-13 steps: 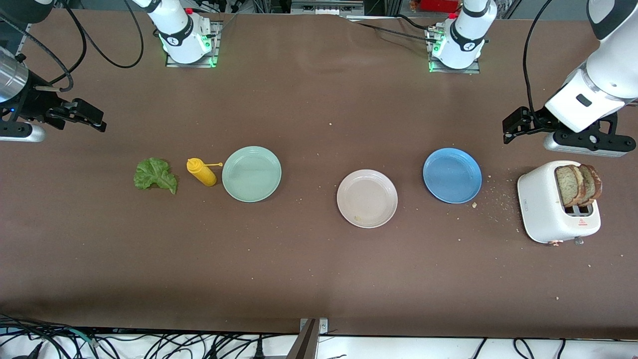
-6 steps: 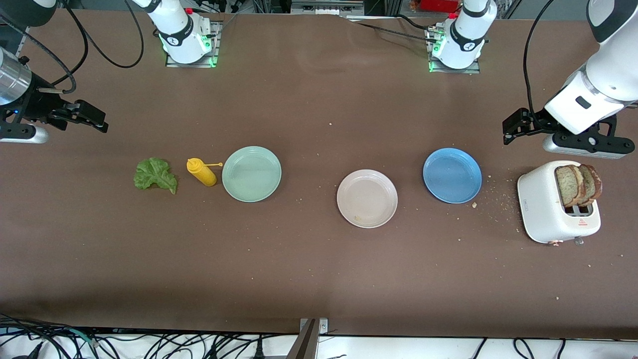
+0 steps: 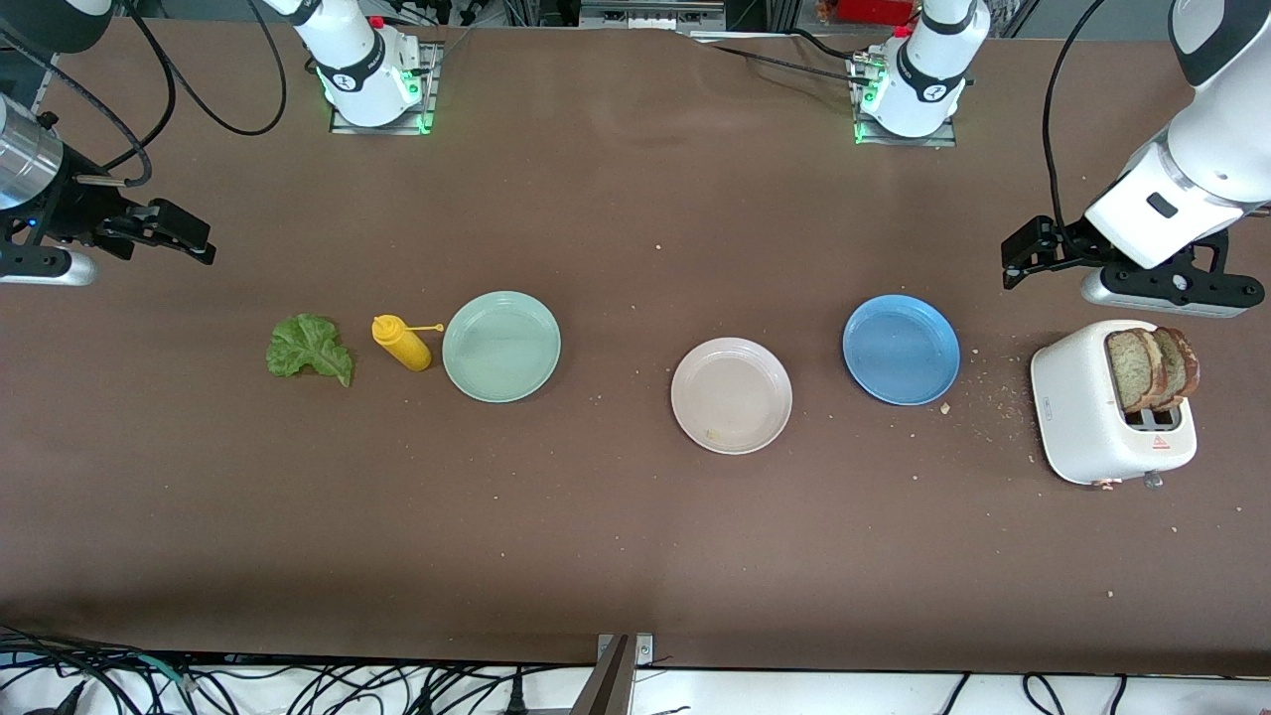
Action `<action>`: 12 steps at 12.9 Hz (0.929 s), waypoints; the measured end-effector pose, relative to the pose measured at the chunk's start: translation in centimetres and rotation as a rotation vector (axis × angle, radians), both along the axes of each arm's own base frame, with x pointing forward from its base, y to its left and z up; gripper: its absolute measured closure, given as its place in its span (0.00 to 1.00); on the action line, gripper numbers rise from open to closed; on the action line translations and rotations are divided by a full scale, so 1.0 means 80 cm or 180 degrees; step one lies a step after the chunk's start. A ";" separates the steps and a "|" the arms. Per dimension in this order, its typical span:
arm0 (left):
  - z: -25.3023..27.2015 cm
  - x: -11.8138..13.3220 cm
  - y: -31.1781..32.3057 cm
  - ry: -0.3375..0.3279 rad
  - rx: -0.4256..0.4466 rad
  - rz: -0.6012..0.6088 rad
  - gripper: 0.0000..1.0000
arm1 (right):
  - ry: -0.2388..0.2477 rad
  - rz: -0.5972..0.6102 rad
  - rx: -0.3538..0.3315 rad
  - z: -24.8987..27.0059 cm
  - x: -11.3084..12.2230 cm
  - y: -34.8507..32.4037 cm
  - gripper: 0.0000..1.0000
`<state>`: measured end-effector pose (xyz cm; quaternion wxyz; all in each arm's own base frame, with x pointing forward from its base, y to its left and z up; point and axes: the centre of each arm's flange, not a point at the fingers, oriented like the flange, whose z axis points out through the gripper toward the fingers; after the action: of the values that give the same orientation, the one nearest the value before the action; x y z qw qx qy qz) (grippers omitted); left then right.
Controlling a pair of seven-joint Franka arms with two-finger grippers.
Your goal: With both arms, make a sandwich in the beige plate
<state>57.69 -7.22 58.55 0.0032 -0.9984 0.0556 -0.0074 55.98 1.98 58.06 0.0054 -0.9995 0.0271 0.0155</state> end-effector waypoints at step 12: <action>-0.001 0.001 0.002 0.0003 0.0000 0.0010 0.00 | -0.0003 0.0028 0.0001 -0.001 0.000 0.000 0.00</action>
<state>57.74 -7.03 58.50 0.0032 -0.9985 0.0540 -0.0069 56.00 1.95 57.99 0.0055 -0.9996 0.0227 0.0151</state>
